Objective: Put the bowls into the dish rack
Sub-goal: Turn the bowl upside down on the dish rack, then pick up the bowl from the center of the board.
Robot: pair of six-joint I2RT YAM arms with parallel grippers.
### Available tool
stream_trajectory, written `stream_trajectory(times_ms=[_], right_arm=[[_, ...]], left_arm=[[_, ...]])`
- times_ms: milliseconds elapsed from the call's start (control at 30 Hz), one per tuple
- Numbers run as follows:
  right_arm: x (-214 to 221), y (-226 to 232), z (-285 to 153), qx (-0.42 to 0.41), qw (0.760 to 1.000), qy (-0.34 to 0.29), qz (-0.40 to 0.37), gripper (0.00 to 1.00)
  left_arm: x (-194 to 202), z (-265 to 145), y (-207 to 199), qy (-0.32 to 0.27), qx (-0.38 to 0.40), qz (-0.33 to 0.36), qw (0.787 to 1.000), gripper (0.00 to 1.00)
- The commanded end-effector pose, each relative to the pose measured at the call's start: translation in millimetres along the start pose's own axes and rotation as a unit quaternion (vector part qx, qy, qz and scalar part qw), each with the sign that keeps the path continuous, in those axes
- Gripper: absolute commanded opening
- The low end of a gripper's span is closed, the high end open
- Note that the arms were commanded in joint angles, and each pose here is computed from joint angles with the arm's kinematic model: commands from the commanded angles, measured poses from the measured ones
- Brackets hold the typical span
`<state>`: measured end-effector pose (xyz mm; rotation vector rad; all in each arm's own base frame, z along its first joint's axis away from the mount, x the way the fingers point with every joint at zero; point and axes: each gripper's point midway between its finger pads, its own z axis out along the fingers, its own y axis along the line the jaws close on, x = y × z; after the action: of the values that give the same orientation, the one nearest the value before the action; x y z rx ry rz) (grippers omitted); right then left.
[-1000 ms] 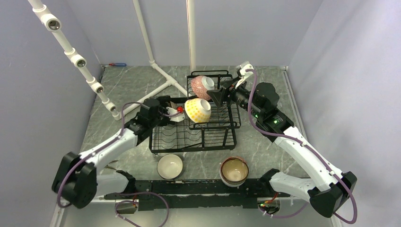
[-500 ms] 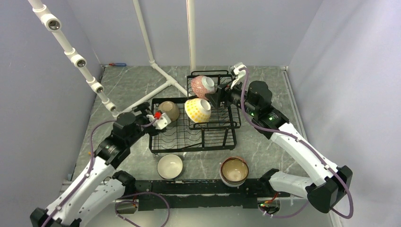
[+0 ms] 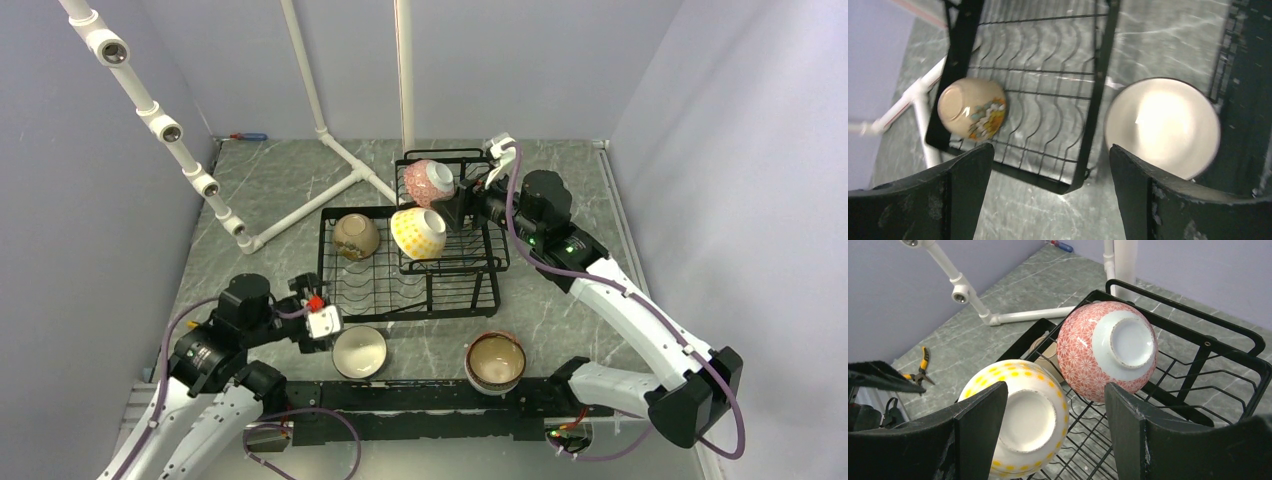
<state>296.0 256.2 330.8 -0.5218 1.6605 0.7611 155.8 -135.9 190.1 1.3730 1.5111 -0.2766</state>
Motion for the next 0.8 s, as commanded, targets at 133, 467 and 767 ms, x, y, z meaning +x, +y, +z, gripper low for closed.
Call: stream_trajectory(times_ms=[133, 467, 767], right_arm=[[-16.8, 5.2, 1.8, -0.013, 1.000, -0.019, 0.000, 0.75], [-15.5, 2.4, 3.0, -0.007, 1.000, -0.016, -0.001, 0.75], [-12.2, 0.4, 7.2, -0.006, 1.000, -0.009, 0.002, 0.75]], left_arm=[[7.0, 3.7, -73.1, -0.042, 0.219, 0.099, 0.970, 0.87], [13.4, 1.8, -94.4, -0.054, 0.294, 0.129, 0.946, 0.81], [14.4, 11.8, -103.7, -0.082, 0.319, 0.137, 0.934, 0.77]])
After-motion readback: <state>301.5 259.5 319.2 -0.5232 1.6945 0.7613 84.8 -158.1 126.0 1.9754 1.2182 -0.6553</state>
